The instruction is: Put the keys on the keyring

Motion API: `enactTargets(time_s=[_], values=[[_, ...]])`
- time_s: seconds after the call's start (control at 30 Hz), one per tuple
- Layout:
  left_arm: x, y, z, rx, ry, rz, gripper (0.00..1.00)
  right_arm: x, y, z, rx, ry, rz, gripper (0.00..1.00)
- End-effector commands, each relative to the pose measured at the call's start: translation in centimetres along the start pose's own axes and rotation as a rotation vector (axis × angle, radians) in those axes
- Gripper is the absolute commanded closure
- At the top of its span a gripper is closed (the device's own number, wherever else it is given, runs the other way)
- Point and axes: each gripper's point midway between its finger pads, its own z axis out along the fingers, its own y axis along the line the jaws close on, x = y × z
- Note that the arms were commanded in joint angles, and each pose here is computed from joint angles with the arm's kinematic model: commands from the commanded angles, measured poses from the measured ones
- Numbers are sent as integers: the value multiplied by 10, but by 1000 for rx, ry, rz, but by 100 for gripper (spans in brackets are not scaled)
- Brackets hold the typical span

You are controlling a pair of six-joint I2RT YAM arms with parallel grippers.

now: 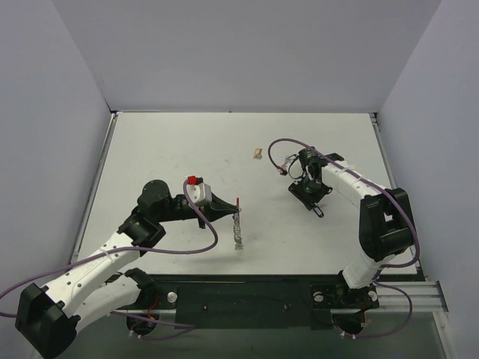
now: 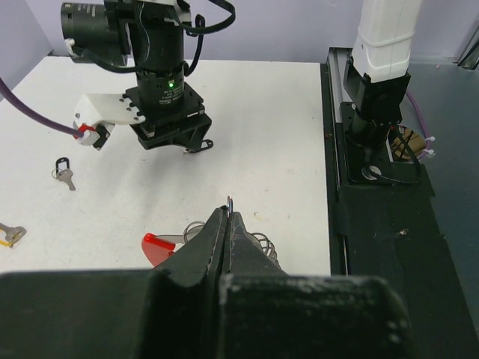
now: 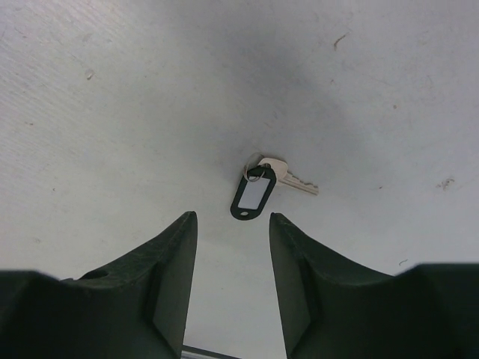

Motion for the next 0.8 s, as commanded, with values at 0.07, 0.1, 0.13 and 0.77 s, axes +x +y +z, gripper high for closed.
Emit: enactTargets(time_s=[0.07, 0.1, 0.13, 0.77], values=[[-37, -1, -2, 5, -76, 88, 100, 6, -2, 7, 21, 72, -39, 64], [-39, -2, -3, 4, -81, 93, 100, 5, -2, 8, 21, 72, -42, 64], [-38, -1, -3, 4, -78, 90, 100, 5, -2, 8, 24, 73, -47, 64], [-40, -5, -2, 20, -83, 86, 100, 4, -8, 25, 122, 157, -105, 72]])
